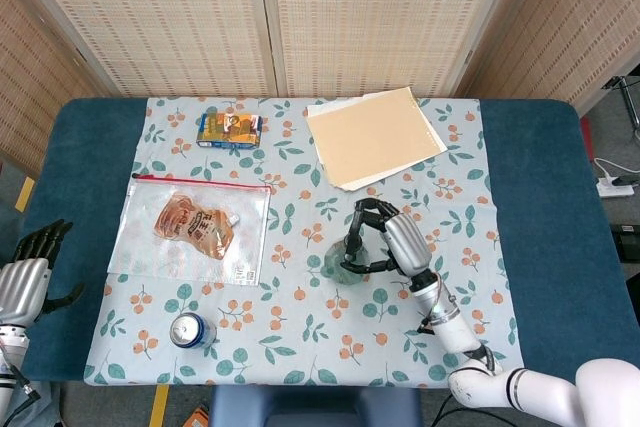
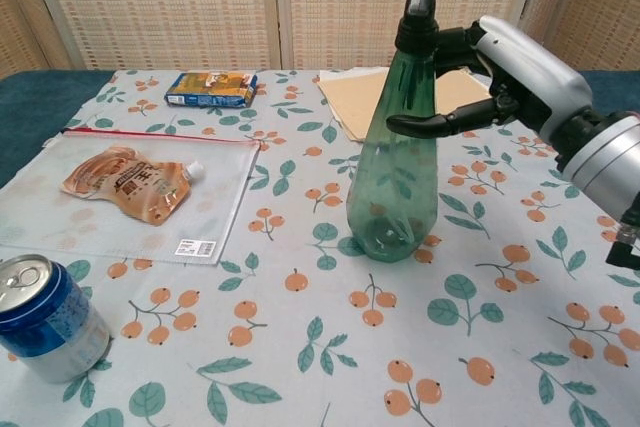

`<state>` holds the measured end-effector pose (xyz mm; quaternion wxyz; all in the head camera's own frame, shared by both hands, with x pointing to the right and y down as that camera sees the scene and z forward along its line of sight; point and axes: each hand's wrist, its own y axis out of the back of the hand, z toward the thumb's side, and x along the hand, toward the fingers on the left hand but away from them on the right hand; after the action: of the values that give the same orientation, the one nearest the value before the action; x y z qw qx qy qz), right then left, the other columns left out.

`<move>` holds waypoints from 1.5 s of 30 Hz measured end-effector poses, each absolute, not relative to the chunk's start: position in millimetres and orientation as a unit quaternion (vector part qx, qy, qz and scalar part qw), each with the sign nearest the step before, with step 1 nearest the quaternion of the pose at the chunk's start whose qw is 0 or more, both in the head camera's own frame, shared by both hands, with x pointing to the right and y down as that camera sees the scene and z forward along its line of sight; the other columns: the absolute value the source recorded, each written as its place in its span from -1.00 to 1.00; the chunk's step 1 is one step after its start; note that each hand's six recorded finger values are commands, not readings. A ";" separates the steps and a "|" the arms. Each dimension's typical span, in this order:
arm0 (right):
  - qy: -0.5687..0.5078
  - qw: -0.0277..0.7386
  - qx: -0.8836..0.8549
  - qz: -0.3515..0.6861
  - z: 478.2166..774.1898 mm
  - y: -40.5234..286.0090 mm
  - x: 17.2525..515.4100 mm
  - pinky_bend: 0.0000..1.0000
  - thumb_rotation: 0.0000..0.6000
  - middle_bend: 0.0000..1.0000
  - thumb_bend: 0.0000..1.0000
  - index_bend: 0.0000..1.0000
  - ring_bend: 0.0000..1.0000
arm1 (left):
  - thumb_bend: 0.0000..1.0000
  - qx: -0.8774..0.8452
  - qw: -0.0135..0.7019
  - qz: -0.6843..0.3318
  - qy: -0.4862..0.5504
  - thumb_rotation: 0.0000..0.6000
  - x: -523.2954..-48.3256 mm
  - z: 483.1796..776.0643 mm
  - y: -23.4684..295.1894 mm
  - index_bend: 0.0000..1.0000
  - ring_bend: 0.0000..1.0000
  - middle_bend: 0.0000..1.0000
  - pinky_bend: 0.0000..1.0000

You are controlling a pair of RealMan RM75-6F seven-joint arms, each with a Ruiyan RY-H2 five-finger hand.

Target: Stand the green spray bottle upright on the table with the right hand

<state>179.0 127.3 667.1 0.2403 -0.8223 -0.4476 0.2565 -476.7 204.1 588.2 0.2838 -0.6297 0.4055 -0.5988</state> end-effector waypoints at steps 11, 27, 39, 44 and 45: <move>-0.446 0.233 -0.823 0.265 665.9 126.1 185.6 -0.61 1.00 -0.10 -1.00 -0.21 -0.73 | -0.49 -0.629 0.285 -0.598 0.406 1.00 -476.0 588.1 204.2 -1.00 -1.00 -1.00 -0.90; -0.382 0.206 -0.847 0.307 673.7 133.1 185.6 -0.98 1.00 -0.55 -1.00 -0.93 -1.00 | -0.49 -0.630 0.287 -0.596 0.406 1.00 -475.5 587.9 204.1 -1.00 -1.00 -1.00 -0.90; -0.329 0.222 -0.841 0.369 667.5 136.4 199.7 -1.00 1.00 -0.95 -1.00 -1.00 -1.00 | -0.49 -0.627 0.288 -0.596 0.410 1.00 -476.4 587.8 203.4 -1.00 -1.00 -1.00 -0.90; -0.284 0.258 -0.817 0.430 652.8 134.8 219.6 -1.00 1.00 -1.00 -1.00 -1.00 -1.00 | -0.49 -0.626 0.289 -0.596 0.412 1.00 -476.0 587.4 202.8 -1.00 -1.00 -1.00 -0.90; -0.273 0.269 -0.810 0.443 648.6 134.5 224.2 -1.00 1.00 -1.00 -1.00 -1.00 -1.00 | -0.49 -0.626 0.289 -0.595 0.413 1.00 -476.2 587.0 202.8 -1.00 -1.00 -1.00 -0.90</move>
<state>224.2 134.5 648.6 0.2691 -0.8104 -0.2727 0.4432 -476.2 202.8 587.0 0.2889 -0.6258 0.4130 -0.5953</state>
